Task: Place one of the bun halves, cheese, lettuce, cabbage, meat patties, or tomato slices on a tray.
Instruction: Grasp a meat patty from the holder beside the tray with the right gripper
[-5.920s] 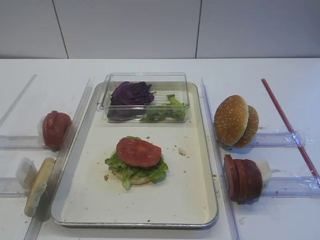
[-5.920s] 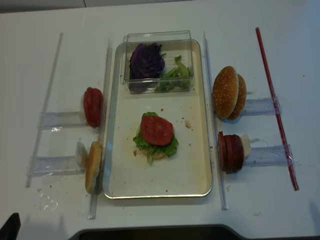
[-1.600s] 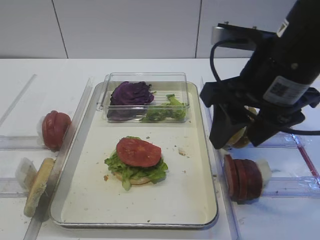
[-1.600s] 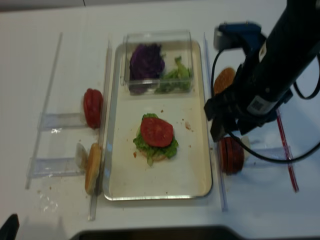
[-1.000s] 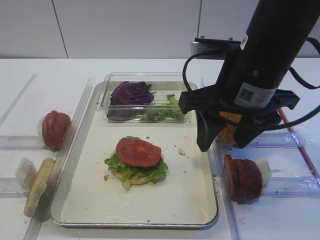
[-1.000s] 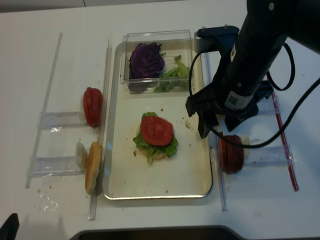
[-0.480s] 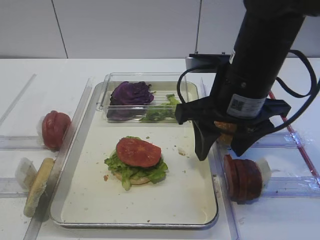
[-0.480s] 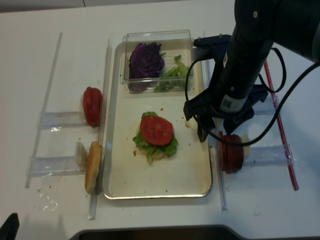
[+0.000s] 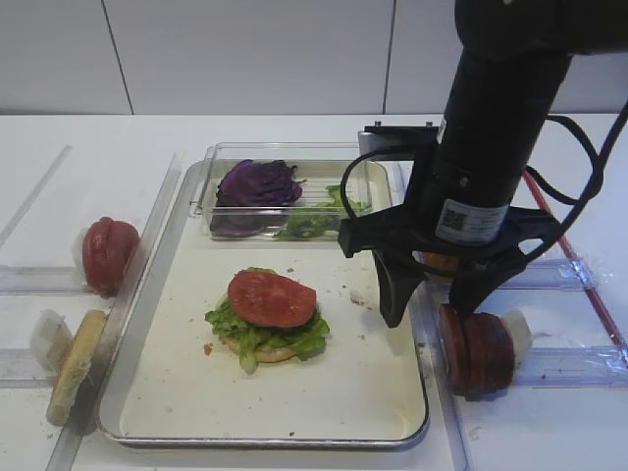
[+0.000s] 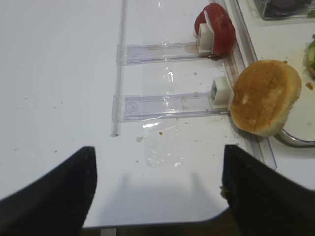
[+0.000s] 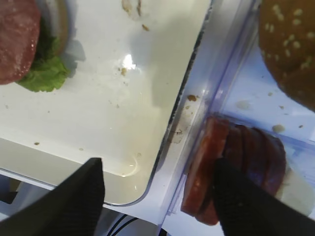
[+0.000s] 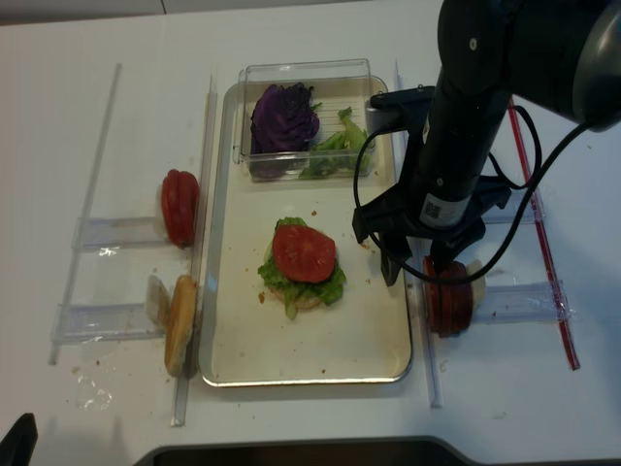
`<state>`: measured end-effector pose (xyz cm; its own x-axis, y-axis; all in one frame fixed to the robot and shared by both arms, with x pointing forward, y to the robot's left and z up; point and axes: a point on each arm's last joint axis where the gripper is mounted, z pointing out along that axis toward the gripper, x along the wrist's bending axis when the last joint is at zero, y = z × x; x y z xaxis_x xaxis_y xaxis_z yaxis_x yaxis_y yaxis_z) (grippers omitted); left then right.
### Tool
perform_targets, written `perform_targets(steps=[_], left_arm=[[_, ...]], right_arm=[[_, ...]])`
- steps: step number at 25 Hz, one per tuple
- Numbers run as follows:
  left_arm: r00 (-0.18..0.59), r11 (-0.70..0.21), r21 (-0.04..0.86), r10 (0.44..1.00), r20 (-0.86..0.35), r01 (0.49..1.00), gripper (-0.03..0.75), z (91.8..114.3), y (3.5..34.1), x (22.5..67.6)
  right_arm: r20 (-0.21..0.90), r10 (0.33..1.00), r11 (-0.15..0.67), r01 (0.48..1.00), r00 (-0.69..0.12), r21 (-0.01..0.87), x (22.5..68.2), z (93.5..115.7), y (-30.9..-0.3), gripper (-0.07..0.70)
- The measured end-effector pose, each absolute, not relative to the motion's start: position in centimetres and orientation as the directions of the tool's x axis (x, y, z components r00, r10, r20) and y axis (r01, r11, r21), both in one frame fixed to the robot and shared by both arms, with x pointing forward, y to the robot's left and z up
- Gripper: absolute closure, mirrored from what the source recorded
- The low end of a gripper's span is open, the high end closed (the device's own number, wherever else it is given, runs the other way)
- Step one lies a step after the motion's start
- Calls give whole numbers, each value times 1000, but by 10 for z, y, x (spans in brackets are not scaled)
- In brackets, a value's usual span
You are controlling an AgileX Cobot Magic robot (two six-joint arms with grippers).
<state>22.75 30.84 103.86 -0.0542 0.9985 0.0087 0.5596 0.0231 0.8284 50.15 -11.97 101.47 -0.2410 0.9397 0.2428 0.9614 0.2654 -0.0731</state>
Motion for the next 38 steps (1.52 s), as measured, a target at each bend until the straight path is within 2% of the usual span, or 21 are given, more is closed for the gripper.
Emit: perform_targets(steps=[7,12,19,31,38], left_arm=[[-54,23,828,998,9,560,226,1039,308,227],[-54,23,828,998,9,560,226,1039,308,227],[-54,23,828,998,9,560,226,1039,308,227],[-54,23,828,998,9,560,226,1039,308,227],[-54,23,828,998,9,560,226,1039,308,227]], right_arm=[[242,943,251,965,-226,-75,502,1015,-120,141],[238,955,201,976,-176,-87,502,1015,-120,145],[233,965,144,984,-118,-101,502,1015,-120,220],[205,976,92,990,-69,-107,503,1014,-121,227],[204,978,69,986,-38,-150,506,1002,-117,227]])
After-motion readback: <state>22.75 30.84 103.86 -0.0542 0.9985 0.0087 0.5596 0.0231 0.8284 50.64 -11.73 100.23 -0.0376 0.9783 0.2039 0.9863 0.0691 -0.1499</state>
